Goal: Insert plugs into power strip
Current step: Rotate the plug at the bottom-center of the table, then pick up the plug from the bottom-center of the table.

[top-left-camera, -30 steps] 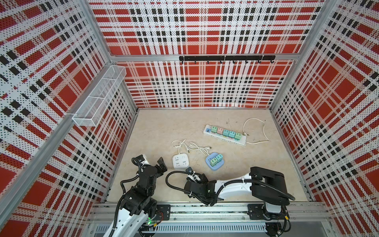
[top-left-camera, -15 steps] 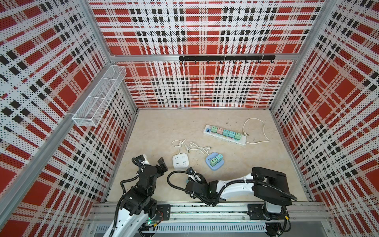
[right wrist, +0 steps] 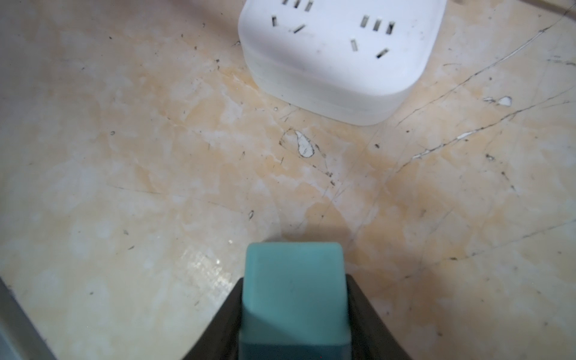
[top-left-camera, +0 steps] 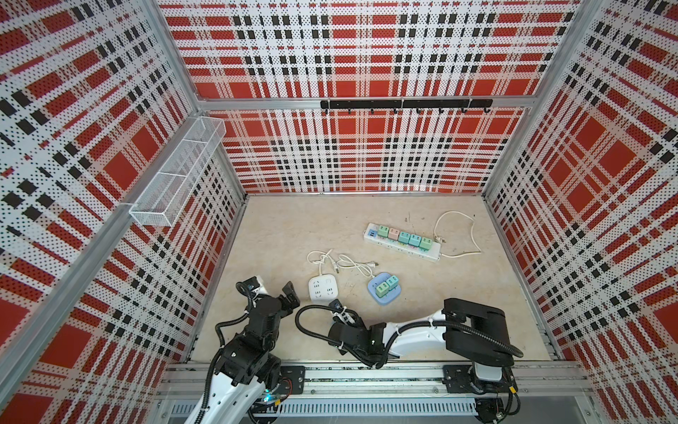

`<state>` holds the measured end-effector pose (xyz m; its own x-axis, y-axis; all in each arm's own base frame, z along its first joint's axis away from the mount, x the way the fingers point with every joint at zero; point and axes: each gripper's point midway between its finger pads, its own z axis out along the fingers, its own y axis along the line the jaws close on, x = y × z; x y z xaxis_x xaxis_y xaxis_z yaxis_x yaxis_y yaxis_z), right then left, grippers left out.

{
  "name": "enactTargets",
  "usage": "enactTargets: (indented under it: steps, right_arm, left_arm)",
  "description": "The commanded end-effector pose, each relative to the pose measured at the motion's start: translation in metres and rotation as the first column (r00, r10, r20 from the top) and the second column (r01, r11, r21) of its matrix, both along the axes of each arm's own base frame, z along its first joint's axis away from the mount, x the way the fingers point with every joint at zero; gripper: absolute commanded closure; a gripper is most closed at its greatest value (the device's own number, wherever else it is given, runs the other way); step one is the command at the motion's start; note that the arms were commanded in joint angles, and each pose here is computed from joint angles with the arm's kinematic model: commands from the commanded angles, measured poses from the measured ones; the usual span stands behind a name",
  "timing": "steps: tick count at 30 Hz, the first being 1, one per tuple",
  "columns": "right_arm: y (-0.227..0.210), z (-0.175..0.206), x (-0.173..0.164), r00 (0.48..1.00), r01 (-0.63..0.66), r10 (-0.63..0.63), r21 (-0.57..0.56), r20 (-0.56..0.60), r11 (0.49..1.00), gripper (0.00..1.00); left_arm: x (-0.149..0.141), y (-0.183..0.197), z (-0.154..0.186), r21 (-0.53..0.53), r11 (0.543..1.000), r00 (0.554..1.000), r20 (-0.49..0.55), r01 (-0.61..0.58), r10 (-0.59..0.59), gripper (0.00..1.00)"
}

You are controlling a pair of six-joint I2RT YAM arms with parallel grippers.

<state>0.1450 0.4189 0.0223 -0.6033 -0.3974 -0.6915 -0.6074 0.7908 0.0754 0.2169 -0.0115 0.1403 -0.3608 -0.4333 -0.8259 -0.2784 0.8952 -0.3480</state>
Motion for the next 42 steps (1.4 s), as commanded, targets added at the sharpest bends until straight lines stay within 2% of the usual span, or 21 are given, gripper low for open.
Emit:
enactTargets:
  steps: [1,5,9,11,13,17,22,28,34,38,42]
  right_arm:
    - [-0.001,-0.008,-0.002,1.0,-0.007,0.007,0.004,-0.015,1.0,0.64]
    - [-0.005,0.01,0.001,0.999,-0.018,0.017,0.039,0.031,0.999,0.69]
    - [-0.013,0.046,0.006,0.99,-0.061,0.047,0.101,0.135,0.993,0.75]
    - [-0.025,0.063,0.01,0.98,-0.062,0.037,0.124,0.195,0.99,0.79]
    - [-0.044,0.078,0.017,0.959,-0.056,0.022,0.11,0.282,0.992,0.83]
    - [-0.075,0.114,0.024,0.896,-0.082,0.015,0.132,0.445,0.988,0.84]
    - [-0.104,0.15,0.024,0.803,-0.144,0.014,0.171,0.596,0.975,0.85]
    - [-0.121,0.176,0.014,0.725,-0.235,0.033,0.202,0.688,0.951,0.86]
    - [-0.12,0.186,0.0,0.669,-0.341,0.105,0.179,0.736,0.923,0.9]
    - [-0.118,0.192,-0.006,0.645,-0.385,0.12,0.185,0.754,0.904,0.91]
    - [-0.115,0.192,-0.01,0.633,-0.417,0.14,0.183,0.761,0.891,0.91]
  left_arm:
    - [0.0,-0.002,-0.001,0.017,0.999,1.0,0.003,0.028,-0.028,0.01]
    - [0.008,-0.035,0.013,0.007,0.975,0.974,0.057,0.22,-0.221,0.01]
    - [0.01,-0.066,0.022,-0.035,0.924,0.923,0.089,0.38,-0.376,0.01]
    - [0.008,-0.08,0.028,-0.072,0.893,0.893,0.112,0.444,-0.436,0.05]
    - [0.004,-0.094,0.038,-0.109,0.857,0.862,0.135,0.504,-0.489,0.1]
    - [-0.008,-0.115,0.059,-0.14,0.789,0.799,0.183,0.598,-0.573,0.19]
    - [-0.03,-0.148,0.078,-0.125,0.684,0.693,0.215,0.718,-0.688,0.24]
    - [-0.059,-0.181,0.097,-0.076,0.571,0.57,0.242,0.818,-0.785,0.26]
    - [-0.083,-0.222,0.103,-0.024,0.45,0.443,0.235,0.893,-0.865,0.28]
    - [-0.09,-0.243,0.104,0.02,0.419,0.407,0.204,0.908,-0.89,0.3]
    - [-0.09,-0.255,0.105,0.046,0.419,0.403,0.195,0.907,-0.894,0.29]
